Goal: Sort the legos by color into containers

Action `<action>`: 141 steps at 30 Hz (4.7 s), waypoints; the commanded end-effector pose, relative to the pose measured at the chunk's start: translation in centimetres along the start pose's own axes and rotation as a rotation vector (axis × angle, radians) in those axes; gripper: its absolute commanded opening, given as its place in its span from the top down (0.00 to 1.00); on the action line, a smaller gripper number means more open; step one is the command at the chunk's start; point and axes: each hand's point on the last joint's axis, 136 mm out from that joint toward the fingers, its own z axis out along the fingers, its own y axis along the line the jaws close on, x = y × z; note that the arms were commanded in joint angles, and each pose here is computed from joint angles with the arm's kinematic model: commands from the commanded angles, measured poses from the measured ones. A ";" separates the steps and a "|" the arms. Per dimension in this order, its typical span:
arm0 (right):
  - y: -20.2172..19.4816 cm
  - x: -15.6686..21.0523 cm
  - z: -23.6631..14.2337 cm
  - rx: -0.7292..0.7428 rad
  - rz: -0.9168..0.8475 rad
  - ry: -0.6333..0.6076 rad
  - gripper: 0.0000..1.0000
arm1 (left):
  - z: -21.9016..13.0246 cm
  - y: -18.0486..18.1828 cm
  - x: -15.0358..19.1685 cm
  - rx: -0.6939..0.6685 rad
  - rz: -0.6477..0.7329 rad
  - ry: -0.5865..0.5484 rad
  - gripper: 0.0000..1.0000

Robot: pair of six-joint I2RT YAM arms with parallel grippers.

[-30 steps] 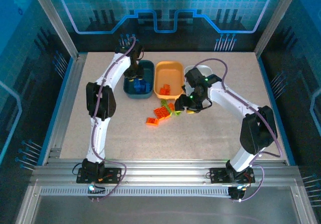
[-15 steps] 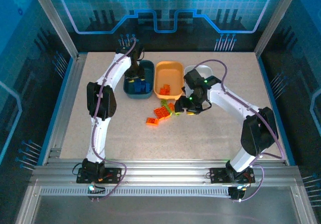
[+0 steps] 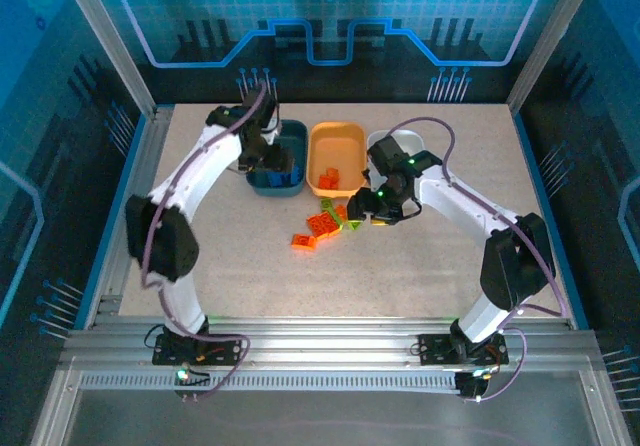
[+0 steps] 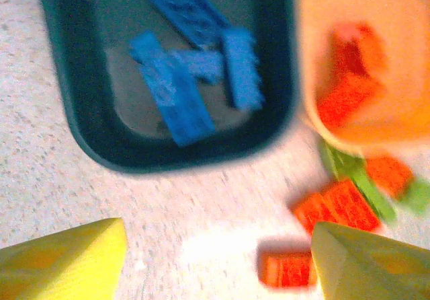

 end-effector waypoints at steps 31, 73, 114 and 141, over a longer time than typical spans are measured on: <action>-2.4 0.8 -2.6 -0.039 0.030 -0.048 0.42 | 9.9 -8.2 13.1 0.314 1.148 -0.002 0.11; -3.1 -2.0 -1.2 -0.077 0.066 -0.017 0.42 | 9.7 -6.9 15.2 0.235 0.948 0.197 0.69; -2.8 -2.1 8.8 0.040 0.247 0.214 0.42 | 13.7 -11.3 -9.2 0.079 0.529 -0.098 0.57; -2.5 -1.7 3.4 0.074 0.309 0.017 0.41 | -1.4 -9.9 -7.8 0.071 0.330 -0.312 0.01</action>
